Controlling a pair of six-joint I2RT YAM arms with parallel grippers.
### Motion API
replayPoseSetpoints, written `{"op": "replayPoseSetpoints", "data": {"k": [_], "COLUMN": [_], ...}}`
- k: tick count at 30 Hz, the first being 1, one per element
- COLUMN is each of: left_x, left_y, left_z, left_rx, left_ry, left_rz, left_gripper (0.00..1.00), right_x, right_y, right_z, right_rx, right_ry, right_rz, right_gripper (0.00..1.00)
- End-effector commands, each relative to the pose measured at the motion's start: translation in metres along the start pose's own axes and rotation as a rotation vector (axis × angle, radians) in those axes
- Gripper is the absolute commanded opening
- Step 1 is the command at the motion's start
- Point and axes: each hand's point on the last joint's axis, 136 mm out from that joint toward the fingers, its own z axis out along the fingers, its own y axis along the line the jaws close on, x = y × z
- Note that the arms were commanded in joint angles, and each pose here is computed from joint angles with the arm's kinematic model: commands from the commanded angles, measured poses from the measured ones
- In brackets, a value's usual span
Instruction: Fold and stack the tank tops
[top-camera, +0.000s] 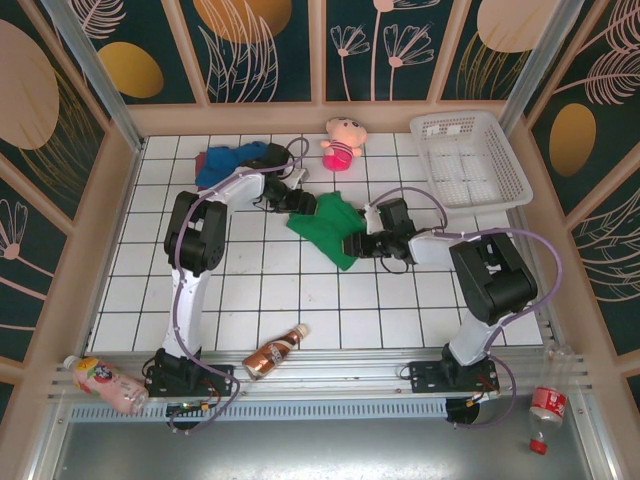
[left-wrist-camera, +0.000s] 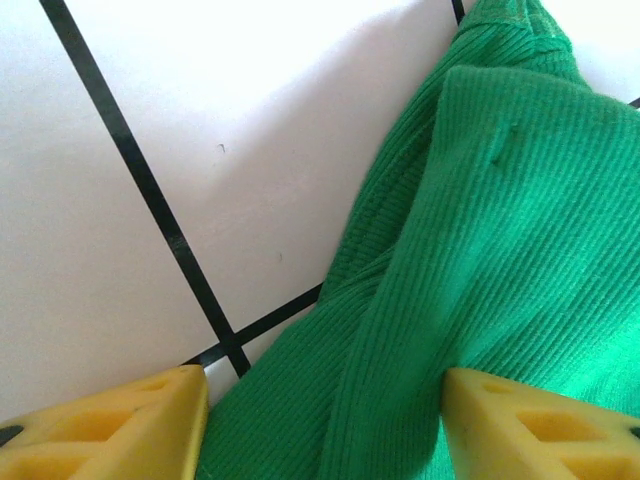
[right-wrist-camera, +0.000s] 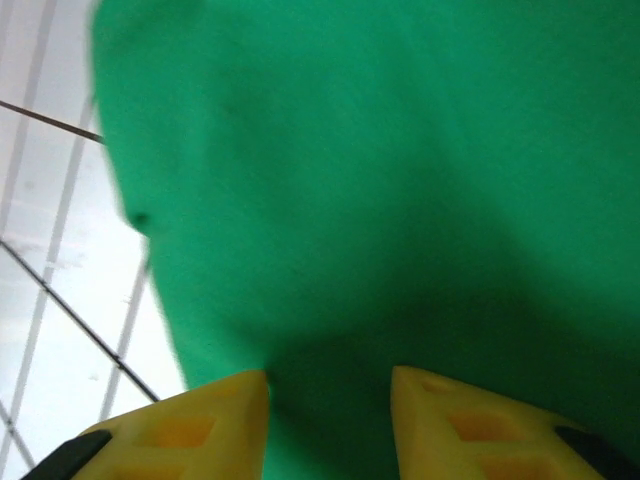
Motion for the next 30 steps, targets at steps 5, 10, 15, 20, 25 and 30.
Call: {"op": "replayPoseSetpoints", "data": {"k": [5,10,15,20,25,30], "left_x": [-0.012,0.002,0.015,0.019,-0.013,-0.051], "left_y": [-0.006,-0.029,-0.036,-0.038,-0.051,-0.036], "left_z": [0.001,0.011,0.017,0.021,-0.001,-0.039], "left_rx": [0.085,0.208,0.251,0.269,0.259,0.049], "left_ry": [-0.042,-0.005,0.021,0.036,-0.025,-0.094], "left_rz": [0.028,0.007,-0.011,-0.023,0.005,0.097], "left_gripper": [0.64,0.63,0.58,0.27,0.0,0.0], "right_x": [0.033,0.031,0.033,0.03,0.002,-0.04], "right_y": [-0.053,-0.056,-0.059,-0.057,-0.034,0.003], "right_z": [-0.004,-0.003,-0.002,-0.004,-0.018,-0.043], "right_rx": [0.155,0.161,0.16,0.15,0.078,-0.05], "right_ry": [0.073,0.078,0.083,0.075,-0.018,-0.166], "right_rz": [0.049,0.052,0.065,0.067,0.017,-0.061], "right_gripper": [0.37,0.37,0.37,0.37,0.46,0.58]}}
